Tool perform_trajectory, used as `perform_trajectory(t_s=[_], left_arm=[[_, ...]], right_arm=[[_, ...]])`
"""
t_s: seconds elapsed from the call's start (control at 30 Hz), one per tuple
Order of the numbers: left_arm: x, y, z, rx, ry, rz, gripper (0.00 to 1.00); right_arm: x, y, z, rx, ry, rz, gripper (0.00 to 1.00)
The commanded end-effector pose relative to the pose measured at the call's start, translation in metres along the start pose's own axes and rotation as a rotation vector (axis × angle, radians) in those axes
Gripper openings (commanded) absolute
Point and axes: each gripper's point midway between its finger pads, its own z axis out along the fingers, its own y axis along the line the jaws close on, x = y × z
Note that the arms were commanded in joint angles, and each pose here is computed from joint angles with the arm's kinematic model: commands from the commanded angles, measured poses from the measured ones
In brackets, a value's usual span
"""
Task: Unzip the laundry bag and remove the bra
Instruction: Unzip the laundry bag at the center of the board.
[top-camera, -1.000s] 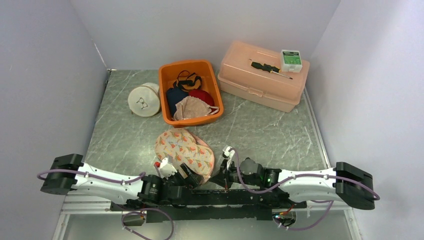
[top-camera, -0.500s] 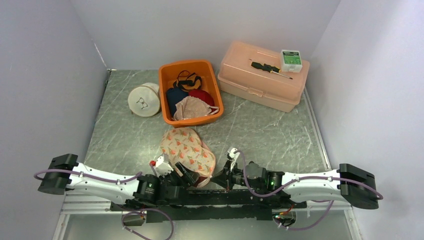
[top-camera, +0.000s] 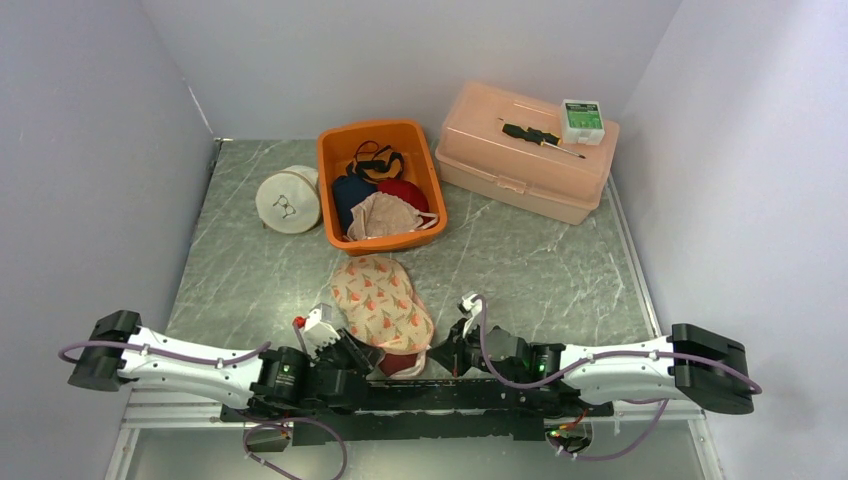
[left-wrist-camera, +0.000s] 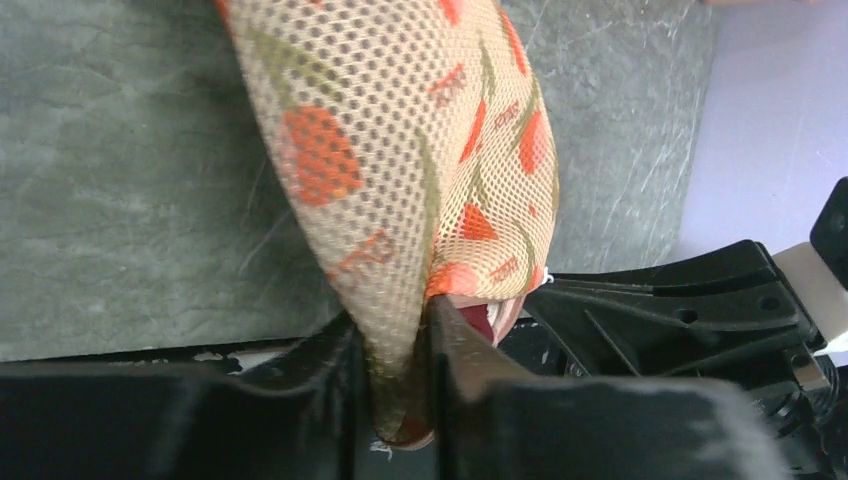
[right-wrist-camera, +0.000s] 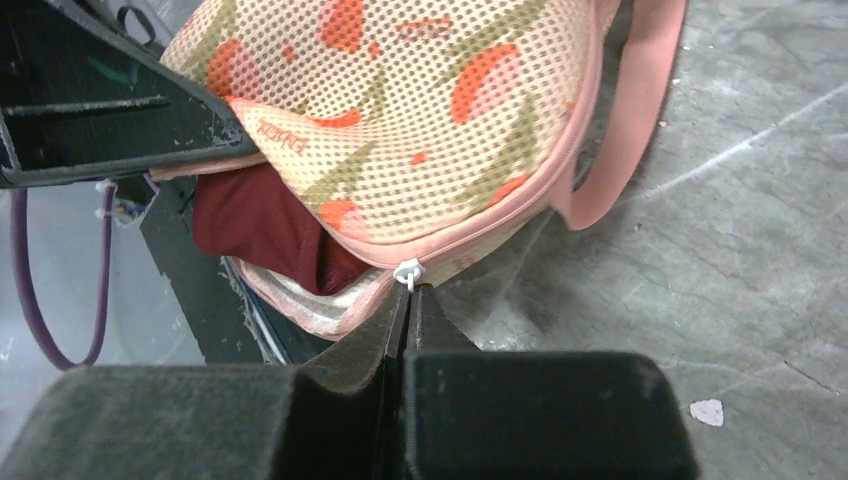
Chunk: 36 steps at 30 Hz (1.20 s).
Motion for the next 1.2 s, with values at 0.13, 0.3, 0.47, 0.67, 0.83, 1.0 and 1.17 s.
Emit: perform_trajectory(t_s=[0.13,0.3,0.47,0.67,0.83,1.0,1.17], left_arm=[[-0.017,-0.003,-0.001,0.044,-0.067,0.162,0.05],[-0.027,-0.01,-0.007,0.048,-0.097,0.235,0.03],[-0.037,-0.012,-0.008,0.086,-0.115,0.241,0.03],[-0.016,-0.017,0.015,0.161,0.009,0.245,0.03],[0.003,-0.012,0.045,0.132,0.114,0.254,0.03],[0.001,-0.024,0.058,0.124,0.129,0.263,0.03],[-0.033,-0.018,0.063,0.109,0.088,0.188,0.03]], right_arm=[[-0.003,-0.029,-0.005,0.149,-0.053,0.073,0.0],[-0.009,-0.044,-0.008,0.214,-0.092,0.092,0.0],[-0.013,-0.057,-0.01,0.259,-0.13,0.137,0.0],[-0.017,-0.081,-0.018,0.376,-0.185,0.187,0.0],[-0.016,-0.091,-0.03,0.408,-0.212,0.221,0.0],[-0.013,-0.073,-0.028,0.285,-0.186,0.222,0.0],[0.002,-0.051,-0.017,0.18,-0.093,0.169,0.0]])
